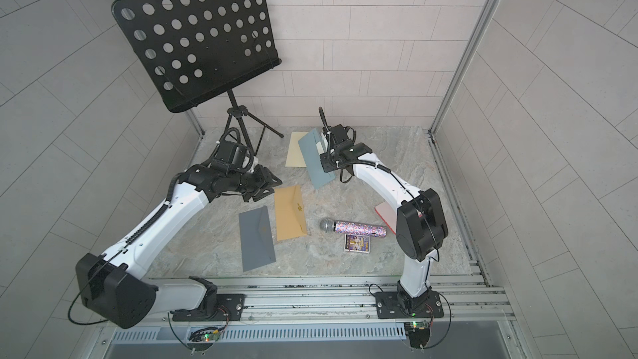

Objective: Take the letter paper out of the envelope
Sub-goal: Pick up the envelope from the center of the board, then take out the letter paper from the envelope.

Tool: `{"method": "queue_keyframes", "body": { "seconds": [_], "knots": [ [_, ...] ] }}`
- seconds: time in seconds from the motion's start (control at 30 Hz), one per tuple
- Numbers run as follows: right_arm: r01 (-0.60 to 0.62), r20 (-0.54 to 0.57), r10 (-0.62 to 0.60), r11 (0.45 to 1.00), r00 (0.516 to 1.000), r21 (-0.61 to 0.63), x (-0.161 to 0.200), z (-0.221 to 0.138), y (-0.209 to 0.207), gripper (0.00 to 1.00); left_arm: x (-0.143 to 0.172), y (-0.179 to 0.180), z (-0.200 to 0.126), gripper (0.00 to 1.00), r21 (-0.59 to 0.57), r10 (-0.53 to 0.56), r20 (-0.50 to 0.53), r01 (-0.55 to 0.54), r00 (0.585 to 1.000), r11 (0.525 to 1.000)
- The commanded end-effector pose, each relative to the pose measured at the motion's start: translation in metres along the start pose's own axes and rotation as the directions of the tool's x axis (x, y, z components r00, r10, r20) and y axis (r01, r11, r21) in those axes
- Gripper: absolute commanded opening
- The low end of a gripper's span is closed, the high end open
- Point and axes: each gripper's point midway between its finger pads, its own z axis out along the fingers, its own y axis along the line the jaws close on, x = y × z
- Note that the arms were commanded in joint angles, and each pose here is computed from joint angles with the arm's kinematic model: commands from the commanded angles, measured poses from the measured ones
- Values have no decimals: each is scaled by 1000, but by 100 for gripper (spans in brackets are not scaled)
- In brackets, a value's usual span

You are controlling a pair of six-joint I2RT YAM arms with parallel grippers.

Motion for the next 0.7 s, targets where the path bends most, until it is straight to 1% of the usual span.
{"method": "queue_keyframes", "body": {
  "seconds": [0.0,0.17,0.33,0.53,0.67],
  "knots": [
    [-103,60,110,988,992,-113,-24,-37,12,0,-10,-44,-7,44,109,34,24,-36,999,993],
    [-178,92,207,952,974,-248,-41,-64,27,0,-18,-83,-11,44,195,72,41,-79,997,978],
    [-241,88,290,902,953,-359,-47,-85,42,0,-25,-115,-12,44,253,110,56,-121,992,960],
    [-277,91,347,859,934,-430,-50,-108,50,0,-31,-141,-13,43,291,152,77,-168,985,942],
    [-259,99,332,862,938,-435,-48,-121,54,0,-30,-147,-11,44,293,164,79,-180,983,939]
  ]
}}
